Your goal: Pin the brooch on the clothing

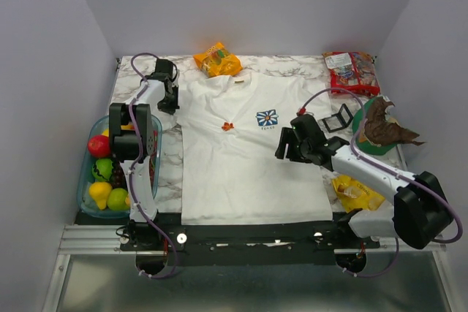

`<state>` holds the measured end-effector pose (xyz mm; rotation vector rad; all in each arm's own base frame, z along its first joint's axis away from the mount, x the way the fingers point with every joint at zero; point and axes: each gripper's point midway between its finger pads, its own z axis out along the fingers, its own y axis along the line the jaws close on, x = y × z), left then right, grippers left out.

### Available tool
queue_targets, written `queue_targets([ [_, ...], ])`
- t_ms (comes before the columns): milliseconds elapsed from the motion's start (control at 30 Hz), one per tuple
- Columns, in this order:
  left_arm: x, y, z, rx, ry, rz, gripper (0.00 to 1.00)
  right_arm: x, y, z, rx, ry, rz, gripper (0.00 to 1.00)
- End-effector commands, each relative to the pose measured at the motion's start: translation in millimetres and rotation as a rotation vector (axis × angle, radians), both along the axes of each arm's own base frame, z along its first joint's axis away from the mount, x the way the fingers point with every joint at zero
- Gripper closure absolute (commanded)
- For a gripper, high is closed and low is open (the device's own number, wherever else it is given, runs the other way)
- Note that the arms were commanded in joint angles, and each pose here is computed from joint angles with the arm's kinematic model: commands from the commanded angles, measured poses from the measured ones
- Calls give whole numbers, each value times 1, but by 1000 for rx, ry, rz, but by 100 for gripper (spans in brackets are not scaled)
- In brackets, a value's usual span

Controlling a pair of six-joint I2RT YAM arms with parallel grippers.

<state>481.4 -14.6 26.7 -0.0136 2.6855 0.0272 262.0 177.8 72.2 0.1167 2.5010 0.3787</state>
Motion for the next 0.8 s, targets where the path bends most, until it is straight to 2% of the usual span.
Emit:
queue_targets([
  [0,0,-8,4,-36,-13,-20,80,29,0,34,-45,-87,-16,22],
  [67,1,-23,16,-73,-43,-49,68,42,-1,43,-56,-98,-16,20],
  [100,2,-28,32,-86,-79,-52,54,54,1,58,-55,-129,-6,19],
  [200,3,-40,57,-99,-152,-67,35,86,-5,74,-46,-143,-11,19],
  [267,9,-45,72,-118,-200,-65,32,105,-21,65,-58,-106,-39,19],
  [333,14,-53,81,-164,-220,-70,27,132,-36,78,-72,-132,-70,19],
  [400,24,-64,87,-209,-237,-90,25,149,-47,60,-99,-80,-82,19],
  [467,34,-73,94,-240,-250,-94,24,174,-62,62,-93,-71,-114,19],
  [500,37,-79,84,-254,-226,-99,24,181,-67,41,-110,-19,-119,19],
  [600,44,-98,72,-323,-189,-118,24,206,-85,35,-123,6,-156,19],
  [633,46,-106,70,-367,-181,-131,24,210,-91,16,-135,51,-165,19],
  [733,52,-113,56,-410,-157,-118,24,225,-106,5,-155,89,-196,19],
  [767,56,-115,57,-420,-159,-118,24,225,-110,-12,-168,139,-199,19],
])
